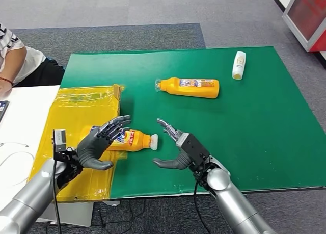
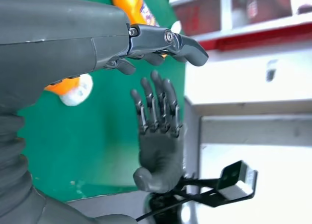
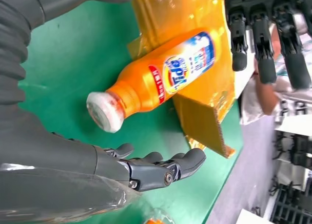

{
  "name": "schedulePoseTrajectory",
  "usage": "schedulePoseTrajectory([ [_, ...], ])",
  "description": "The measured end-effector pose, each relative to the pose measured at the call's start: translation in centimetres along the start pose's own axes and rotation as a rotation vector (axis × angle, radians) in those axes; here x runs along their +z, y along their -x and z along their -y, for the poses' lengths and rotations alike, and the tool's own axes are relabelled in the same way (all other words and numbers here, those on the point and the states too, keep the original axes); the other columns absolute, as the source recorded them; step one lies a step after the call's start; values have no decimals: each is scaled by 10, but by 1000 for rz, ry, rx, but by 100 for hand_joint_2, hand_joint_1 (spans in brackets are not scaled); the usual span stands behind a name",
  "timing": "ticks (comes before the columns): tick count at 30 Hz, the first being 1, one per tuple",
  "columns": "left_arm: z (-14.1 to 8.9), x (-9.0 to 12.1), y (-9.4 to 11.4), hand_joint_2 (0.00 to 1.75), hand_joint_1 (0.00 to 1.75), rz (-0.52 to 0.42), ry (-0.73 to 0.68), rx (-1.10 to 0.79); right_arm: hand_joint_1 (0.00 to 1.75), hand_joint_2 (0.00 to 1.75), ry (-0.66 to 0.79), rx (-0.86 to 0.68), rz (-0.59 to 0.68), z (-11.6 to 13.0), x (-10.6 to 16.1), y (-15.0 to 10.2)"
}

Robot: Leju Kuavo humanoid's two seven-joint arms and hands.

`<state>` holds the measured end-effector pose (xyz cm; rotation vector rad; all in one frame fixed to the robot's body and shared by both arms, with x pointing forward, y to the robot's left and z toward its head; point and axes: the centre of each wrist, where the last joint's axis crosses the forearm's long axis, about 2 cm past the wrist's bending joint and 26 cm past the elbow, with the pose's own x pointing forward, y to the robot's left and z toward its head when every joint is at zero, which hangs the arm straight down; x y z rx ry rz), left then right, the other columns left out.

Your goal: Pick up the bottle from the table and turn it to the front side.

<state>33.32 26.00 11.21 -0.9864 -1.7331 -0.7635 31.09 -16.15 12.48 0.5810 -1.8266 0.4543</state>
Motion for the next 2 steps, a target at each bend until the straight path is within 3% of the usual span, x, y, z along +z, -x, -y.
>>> schedulePoseTrajectory([
  [2, 6, 5, 0, 175, 0, 23, -39, -5, 0, 175, 4, -26, 16, 1, 4, -1],
])
